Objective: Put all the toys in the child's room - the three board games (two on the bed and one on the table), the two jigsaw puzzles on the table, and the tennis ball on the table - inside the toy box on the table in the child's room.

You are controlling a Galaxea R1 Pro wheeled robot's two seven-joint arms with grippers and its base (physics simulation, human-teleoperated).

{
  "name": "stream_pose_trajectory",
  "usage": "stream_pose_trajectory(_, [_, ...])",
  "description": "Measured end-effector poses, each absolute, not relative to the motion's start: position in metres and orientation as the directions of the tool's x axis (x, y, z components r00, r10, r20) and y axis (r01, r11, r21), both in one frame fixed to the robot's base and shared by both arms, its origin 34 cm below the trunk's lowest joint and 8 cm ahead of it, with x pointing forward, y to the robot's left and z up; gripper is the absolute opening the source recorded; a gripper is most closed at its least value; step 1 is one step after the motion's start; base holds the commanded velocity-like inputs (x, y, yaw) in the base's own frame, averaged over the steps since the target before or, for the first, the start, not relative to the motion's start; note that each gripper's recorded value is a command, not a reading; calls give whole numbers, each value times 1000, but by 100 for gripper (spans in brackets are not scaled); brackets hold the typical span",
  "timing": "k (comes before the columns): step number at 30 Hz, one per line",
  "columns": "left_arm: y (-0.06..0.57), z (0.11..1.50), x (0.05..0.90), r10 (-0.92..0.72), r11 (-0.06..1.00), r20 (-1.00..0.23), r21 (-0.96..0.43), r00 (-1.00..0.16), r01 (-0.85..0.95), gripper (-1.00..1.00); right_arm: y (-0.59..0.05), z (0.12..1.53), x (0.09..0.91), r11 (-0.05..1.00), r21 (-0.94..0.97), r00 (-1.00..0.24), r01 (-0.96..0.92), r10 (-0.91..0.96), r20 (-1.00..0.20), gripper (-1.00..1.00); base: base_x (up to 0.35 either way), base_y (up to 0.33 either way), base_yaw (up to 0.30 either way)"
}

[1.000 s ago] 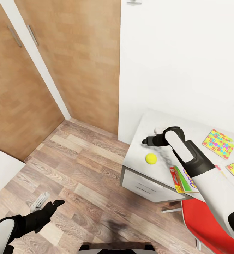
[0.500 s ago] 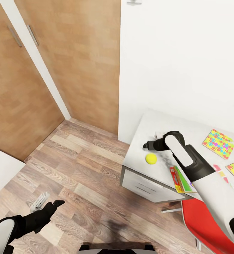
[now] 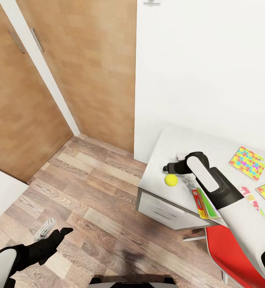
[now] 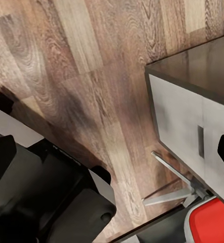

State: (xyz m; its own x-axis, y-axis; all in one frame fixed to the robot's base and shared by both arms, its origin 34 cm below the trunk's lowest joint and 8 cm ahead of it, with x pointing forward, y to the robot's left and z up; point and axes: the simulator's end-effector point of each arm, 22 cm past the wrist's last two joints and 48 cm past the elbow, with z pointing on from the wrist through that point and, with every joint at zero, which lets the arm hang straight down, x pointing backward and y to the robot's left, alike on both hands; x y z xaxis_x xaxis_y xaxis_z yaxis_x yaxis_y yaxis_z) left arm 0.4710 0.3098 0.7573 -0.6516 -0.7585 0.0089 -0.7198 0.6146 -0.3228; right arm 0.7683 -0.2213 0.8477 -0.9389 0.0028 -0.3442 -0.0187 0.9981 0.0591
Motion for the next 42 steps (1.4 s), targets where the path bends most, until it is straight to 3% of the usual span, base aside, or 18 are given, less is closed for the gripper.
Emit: stream_pose_trajectory(42, [311,757,471,-759,614,8,-323,-651,-720,100,-216,840,759,998,65,-945,-23,0,-327,100,0,0,0])
